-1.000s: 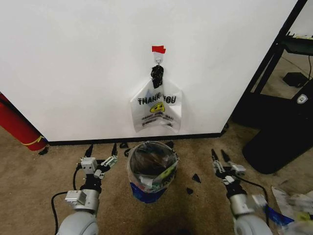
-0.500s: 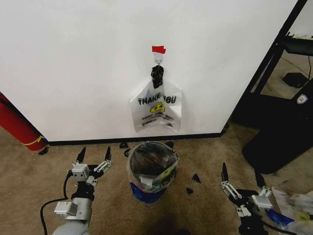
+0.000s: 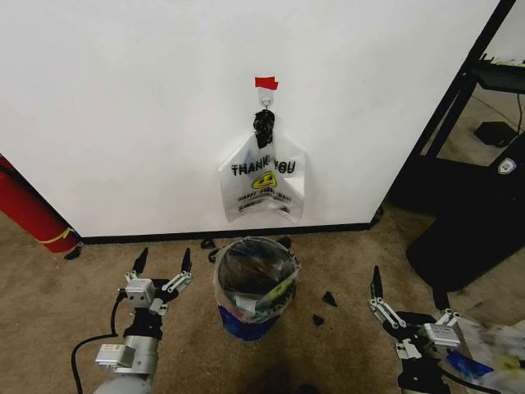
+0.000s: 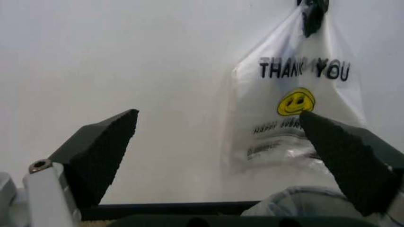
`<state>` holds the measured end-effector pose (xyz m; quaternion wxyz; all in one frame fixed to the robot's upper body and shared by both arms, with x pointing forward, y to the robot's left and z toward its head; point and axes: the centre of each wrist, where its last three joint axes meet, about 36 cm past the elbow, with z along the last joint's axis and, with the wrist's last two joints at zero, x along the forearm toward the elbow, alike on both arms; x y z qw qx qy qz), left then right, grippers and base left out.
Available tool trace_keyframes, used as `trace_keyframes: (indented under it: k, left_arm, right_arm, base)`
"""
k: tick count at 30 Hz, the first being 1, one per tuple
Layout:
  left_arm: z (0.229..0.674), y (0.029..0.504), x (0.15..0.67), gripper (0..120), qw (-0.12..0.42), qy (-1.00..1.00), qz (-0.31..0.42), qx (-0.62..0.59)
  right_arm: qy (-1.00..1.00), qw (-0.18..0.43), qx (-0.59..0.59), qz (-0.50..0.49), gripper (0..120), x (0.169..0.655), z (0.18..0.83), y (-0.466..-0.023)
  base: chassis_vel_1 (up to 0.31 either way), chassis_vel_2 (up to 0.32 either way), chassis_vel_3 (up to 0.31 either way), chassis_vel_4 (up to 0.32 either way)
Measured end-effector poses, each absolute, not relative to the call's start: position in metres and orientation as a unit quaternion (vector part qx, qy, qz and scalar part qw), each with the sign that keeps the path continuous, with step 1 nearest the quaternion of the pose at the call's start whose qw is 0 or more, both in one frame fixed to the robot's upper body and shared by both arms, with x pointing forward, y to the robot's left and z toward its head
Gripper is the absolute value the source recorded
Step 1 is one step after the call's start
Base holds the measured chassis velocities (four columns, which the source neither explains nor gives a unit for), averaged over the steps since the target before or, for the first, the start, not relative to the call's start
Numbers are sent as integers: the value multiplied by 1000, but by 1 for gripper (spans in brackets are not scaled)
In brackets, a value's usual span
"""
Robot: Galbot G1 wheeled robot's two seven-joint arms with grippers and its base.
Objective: Pick up the garbage bag from the wall and place it over the trash bin.
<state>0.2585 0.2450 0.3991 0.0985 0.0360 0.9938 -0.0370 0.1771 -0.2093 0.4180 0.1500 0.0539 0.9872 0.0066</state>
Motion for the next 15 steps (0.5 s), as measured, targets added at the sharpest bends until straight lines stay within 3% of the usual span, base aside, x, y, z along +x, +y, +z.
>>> trace_keyframes:
  k: [15]
  left_arm:
    - [405, 242, 261, 100, 104, 993, -38, 42]
  right_arm:
    - [986, 157, 47, -9, 100, 181, 439, -204]
  base:
    - [0, 0, 0, 0]
